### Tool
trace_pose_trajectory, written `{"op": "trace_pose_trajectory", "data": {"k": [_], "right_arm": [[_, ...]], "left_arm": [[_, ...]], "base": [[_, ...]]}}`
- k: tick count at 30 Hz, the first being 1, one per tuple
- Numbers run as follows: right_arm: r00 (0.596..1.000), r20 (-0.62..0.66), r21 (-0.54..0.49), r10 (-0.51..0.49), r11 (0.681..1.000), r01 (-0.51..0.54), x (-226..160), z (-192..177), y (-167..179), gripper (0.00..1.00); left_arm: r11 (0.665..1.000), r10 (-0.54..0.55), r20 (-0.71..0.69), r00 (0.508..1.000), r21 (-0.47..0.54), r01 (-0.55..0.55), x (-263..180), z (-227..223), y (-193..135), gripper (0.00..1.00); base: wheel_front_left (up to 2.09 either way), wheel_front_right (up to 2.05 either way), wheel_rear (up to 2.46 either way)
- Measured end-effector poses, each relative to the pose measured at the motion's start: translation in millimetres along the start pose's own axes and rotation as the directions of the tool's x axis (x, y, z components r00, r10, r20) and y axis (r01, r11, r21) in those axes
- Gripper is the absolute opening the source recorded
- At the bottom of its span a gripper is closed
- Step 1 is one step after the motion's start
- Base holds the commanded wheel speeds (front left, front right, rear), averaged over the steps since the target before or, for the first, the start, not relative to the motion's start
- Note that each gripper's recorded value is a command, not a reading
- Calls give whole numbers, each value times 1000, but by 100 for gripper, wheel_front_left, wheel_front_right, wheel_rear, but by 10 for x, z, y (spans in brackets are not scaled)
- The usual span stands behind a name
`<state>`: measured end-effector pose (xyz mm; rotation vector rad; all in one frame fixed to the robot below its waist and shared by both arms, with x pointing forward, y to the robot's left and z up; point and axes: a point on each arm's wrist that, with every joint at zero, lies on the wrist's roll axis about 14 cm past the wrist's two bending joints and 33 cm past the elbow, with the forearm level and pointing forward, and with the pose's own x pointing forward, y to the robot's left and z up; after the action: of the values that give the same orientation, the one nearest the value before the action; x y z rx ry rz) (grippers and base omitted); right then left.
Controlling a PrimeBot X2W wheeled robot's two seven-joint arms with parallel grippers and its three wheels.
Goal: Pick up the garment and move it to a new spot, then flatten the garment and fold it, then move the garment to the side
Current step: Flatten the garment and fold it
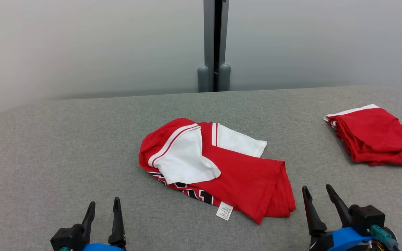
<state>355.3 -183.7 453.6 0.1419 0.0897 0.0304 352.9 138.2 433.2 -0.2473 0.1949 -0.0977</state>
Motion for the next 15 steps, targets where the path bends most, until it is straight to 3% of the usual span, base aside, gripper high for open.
{"op": "trace_pose_trajectory", "data": {"k": [15], "right_arm": [[1000,-13,-3,5,1000,-5,2,-40,16,100]], "left_arm": [[1000,-3,-7,1000,3,3,0,-26,1,100]], "base": [[0,0,0]]}}
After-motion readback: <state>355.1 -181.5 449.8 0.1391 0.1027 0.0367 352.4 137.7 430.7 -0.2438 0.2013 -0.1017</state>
